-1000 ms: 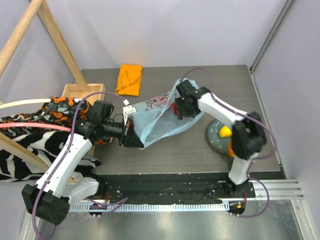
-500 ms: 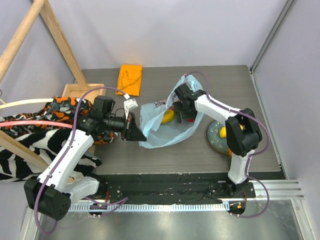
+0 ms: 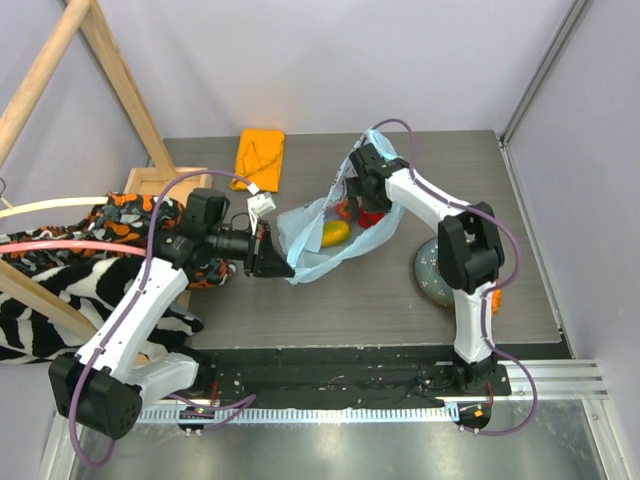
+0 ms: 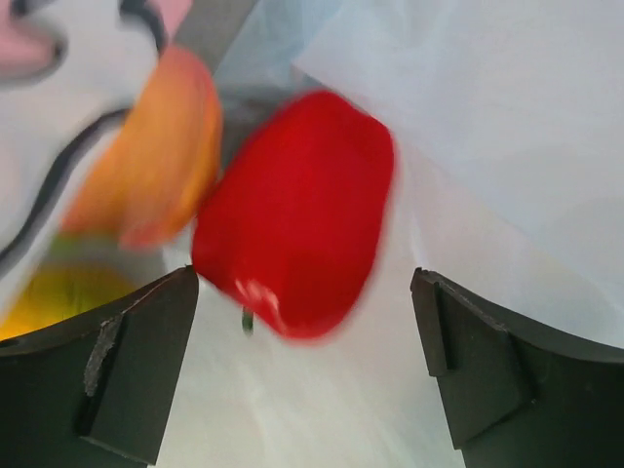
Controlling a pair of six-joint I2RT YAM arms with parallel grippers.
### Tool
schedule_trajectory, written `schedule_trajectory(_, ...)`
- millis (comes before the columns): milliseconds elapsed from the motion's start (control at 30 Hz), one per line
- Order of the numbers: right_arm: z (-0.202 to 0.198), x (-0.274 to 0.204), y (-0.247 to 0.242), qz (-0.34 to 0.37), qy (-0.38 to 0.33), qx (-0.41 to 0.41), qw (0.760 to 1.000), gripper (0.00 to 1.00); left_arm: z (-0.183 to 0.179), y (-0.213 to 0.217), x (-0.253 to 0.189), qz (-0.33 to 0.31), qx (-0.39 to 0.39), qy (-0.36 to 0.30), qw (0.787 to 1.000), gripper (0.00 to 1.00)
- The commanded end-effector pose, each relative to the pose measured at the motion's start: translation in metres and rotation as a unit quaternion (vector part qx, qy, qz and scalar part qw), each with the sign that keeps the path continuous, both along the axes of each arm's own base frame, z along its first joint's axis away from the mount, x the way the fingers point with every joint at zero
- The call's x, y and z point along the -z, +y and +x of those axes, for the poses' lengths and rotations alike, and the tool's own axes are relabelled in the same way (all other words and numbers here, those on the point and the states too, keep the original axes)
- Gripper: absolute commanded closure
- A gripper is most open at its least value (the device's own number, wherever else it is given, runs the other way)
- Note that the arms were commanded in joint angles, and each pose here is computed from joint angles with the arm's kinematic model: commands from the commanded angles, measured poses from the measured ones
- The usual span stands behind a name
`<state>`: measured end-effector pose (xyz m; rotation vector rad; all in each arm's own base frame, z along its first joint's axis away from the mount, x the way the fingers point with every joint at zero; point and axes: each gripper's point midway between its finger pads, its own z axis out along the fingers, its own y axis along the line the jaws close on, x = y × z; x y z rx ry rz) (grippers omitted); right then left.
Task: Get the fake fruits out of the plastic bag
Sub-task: Take out the fake fruit from the plastic bag.
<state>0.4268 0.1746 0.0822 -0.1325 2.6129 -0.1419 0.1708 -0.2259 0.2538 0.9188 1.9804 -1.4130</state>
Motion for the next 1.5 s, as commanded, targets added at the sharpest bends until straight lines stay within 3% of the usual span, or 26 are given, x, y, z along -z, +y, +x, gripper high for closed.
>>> schedule_trajectory(0, 0.028, 0.019, 0.007, -0.011, -0.004, 0.0, 1.0, 0.0, 0.008, 0.003, -0.012, -0.016, -0.01, -0.017, 1.0, 1.0)
schedule_trajectory(67, 0.043, 0.018, 0.013, -0.01, -0.017, -0.001, 1.0, 0.0, 0.009, 0.002, -0.011, -0.016, -0.009, -0.013, 1.0, 1.0)
schedule_trajectory(133, 0.055, 0.013, 0.017, -0.005, -0.029, -0.01, 1.0, 0.14, 0.009, 0.002, -0.011, -0.015, -0.011, -0.014, 1.0, 1.0)
schedule_trajectory(167, 0.056, 0.013, 0.016, -0.007, -0.031, -0.013, 0.999, 0.22, 0.01, 0.003, -0.01, -0.014, -0.013, -0.014, 1.0, 1.0)
schedule_trajectory(200, 0.058, 0.012, 0.014, -0.004, -0.031, -0.017, 0.999, 0.44, 0.01, 0.003, -0.009, -0.013, -0.014, -0.013, 1.0, 1.0)
schedule_trajectory(300, 0.049, 0.01, 0.015, 0.015, -0.019, -0.051, 0.998, 0.84, 0.011, 0.004, -0.008, -0.01, -0.019, -0.015, 1.0, 1.0)
schedule_trajectory(400, 0.028, 0.006, 0.02, 0.039, 0.0, -0.101, 0.994, 0.97, 0.013, 0.004, -0.006, -0.006, -0.022, -0.019, 1.0, 1.0)
schedule_trajectory(567, -0.027, -0.047, 0.04, 0.112, -0.042, -0.206, 0.971, 0.99, 0.019, 0.006, 0.0, 0.006, -0.028, -0.036, 0.999, 1.0)
schedule_trajectory(600, -0.049, -0.031, 0.034, 0.096, -0.028, -0.246, 0.964, 0.99, 0.02, 0.006, 0.001, 0.007, -0.03, -0.037, 0.999, 1.0)
schedule_trajectory(667, -0.066, -0.057, 0.04, 0.102, -0.078, -0.295, 0.947, 0.99, 0.022, 0.006, 0.004, 0.009, -0.032, -0.037, 0.999, 1.0)
schedule_trajectory(700, -0.085, -0.042, 0.037, 0.102, -0.063, -0.323, 0.939, 0.99, 0.022, 0.006, 0.006, 0.011, -0.033, -0.037, 0.999, 1.0)
schedule_trajectory(867, -0.12, -0.05, 0.046, 0.138, -0.078, -0.41, 0.898, 0.99, 0.031, 0.006, 0.005, 0.016, -0.043, -0.049, 0.998, 1.0)
schedule_trajectory(1067, -0.146, -0.098, 0.068, 0.188, -0.085, -0.499, 0.842, 0.99, 0.072, 0.009, 0.002, 0.03, -0.13, -0.05, 0.99, 1.0)
schedule_trajectory(1133, -0.159, -0.128, 0.07, 0.198, -0.092, -0.532, 0.818, 0.99, 0.089, 0.013, 0.003, 0.027, -0.169, -0.023, 0.985, 1.0)
schedule_trajectory(1233, -0.176, -0.173, 0.067, 0.189, -0.115, -0.583, 0.782, 0.99, 0.129, 0.023, -0.011, 0.018, -0.23, -0.025, 0.973, 1.0)
schedule_trajectory(1367, -0.193, -0.215, 0.041, 0.107, -0.146, -0.65, 0.738, 0.99, 0.182, 0.045, -0.024, 0.014, -0.314, -0.004, 0.949, 1.0)
schedule_trajectory(1467, -0.208, -0.205, 0.002, 0.046, -0.12, -0.66, 0.74, 0.99, 0.218, 0.069, -0.033, 0.008, -0.38, 0.012, 0.925, 1.0)
